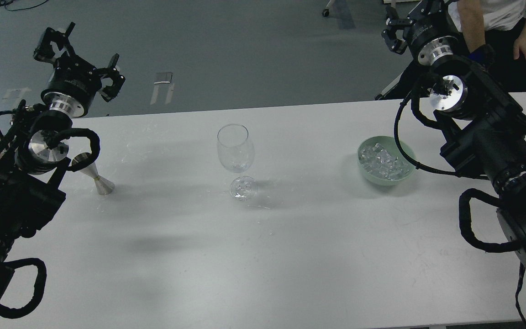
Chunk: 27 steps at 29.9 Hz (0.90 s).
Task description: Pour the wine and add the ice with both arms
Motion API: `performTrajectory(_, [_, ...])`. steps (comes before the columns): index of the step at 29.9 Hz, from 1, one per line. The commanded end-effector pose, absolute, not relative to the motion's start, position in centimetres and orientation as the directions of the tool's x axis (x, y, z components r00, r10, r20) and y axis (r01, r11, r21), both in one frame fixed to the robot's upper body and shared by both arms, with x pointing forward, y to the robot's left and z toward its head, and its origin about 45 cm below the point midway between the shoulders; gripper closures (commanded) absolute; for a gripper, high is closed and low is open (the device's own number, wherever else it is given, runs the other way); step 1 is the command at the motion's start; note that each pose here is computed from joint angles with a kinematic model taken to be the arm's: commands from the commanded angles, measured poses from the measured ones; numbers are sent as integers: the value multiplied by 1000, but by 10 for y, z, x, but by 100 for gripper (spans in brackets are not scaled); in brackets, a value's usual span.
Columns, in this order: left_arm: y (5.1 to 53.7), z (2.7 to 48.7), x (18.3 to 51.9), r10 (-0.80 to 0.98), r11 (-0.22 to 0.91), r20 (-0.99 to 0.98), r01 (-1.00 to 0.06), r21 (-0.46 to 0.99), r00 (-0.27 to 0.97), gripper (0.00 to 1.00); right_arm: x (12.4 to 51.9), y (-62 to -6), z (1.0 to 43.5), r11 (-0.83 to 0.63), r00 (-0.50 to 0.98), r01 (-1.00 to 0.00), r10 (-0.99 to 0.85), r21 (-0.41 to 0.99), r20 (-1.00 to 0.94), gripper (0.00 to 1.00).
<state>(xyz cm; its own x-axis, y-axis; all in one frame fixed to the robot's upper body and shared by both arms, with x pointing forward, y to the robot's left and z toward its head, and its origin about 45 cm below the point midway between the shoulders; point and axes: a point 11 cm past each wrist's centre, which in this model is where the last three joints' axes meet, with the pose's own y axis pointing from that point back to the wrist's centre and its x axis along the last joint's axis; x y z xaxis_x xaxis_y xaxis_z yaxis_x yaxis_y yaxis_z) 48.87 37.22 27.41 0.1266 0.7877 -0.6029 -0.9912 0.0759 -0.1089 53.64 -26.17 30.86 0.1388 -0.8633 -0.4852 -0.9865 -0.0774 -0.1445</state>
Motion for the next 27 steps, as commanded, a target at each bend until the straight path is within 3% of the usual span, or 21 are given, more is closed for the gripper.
performTrajectory(1, [368, 272, 489, 788, 78, -603, -991, -108, 128, 2, 537, -262, 309, -77, 140, -986, -863, -147, -486, 0])
performTrajectory(27, [373, 287, 493, 779, 82, -609, -987, -139, 151, 2, 535, -281, 311, -57, 124, -987, -874, -153, -470, 0])
